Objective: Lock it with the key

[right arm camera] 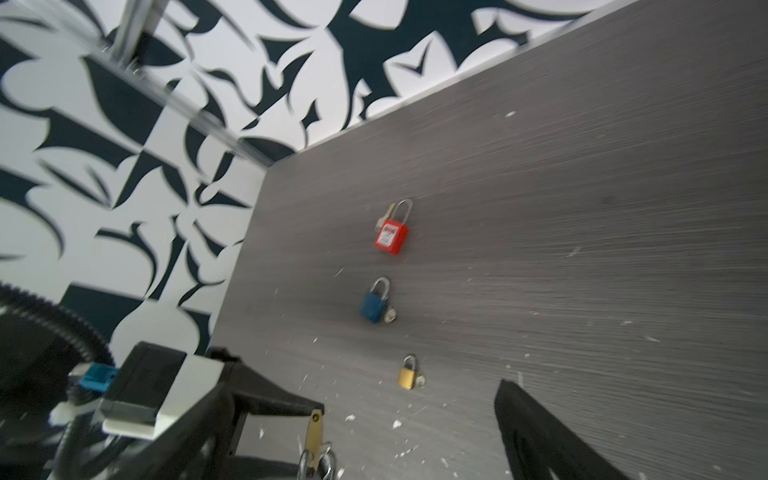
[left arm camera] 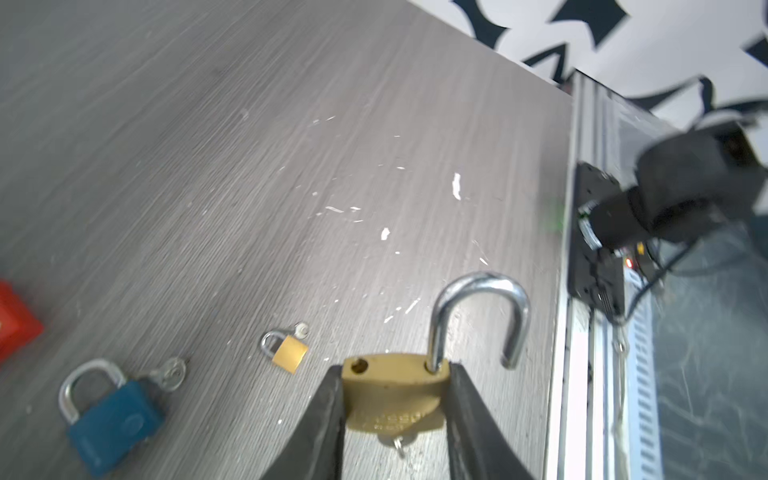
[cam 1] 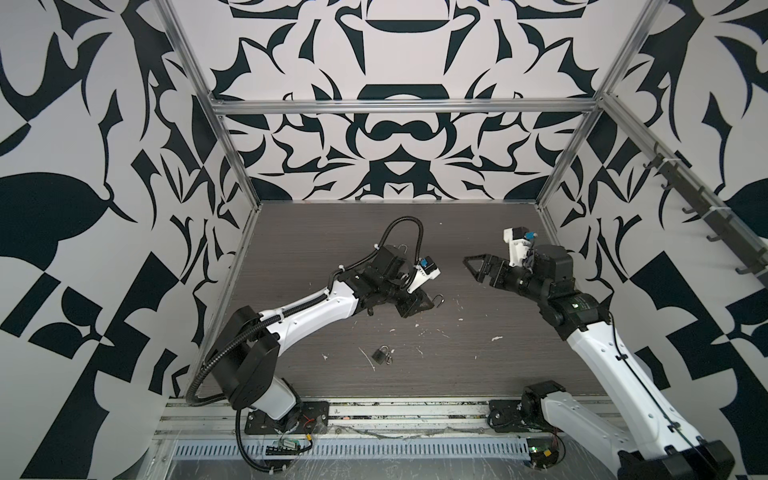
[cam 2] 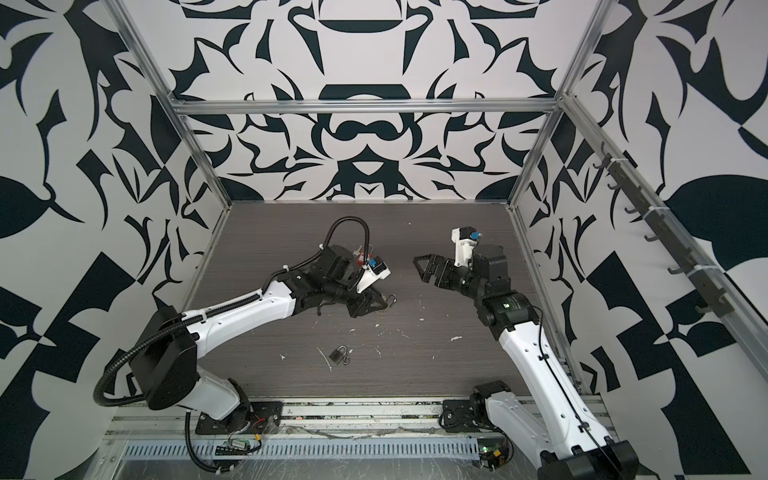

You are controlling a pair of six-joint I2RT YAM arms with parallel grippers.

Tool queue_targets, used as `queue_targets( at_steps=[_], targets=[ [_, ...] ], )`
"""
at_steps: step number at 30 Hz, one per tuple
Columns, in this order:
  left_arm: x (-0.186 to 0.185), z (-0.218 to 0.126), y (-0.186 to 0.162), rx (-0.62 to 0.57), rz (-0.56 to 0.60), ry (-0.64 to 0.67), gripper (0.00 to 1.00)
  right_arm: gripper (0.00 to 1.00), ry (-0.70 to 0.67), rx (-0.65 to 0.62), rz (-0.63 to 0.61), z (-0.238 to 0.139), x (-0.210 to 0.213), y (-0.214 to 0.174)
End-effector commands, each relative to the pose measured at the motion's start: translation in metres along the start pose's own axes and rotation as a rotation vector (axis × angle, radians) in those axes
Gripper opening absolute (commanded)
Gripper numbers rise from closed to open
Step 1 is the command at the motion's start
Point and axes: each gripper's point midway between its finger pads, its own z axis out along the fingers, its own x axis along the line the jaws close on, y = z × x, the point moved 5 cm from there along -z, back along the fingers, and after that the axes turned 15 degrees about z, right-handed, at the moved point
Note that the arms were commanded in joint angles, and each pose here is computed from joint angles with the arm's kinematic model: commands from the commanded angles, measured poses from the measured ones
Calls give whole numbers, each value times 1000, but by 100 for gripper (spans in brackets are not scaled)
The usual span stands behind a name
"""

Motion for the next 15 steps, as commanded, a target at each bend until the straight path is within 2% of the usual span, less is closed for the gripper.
queue_targets(
  at_steps=[1,3,6,10,15],
  targets=[
    [-10,-8,9,-135,242,-10,0,100,206,141,-95,-2,20,-21],
    [-16,-8,4,-185,318,-9,0,100,222,169,-104,-3,17,-28],
    [-17,-7,0,-234,361,31,0,98,240,203,-121,-5,17,-36],
    [-12,-2,0,-228,363,48,0,95,243,284,-139,-5,17,-52],
    [-9,4,-5,-227,353,40,0,92,182,331,-147,-5,11,-73]
  ],
)
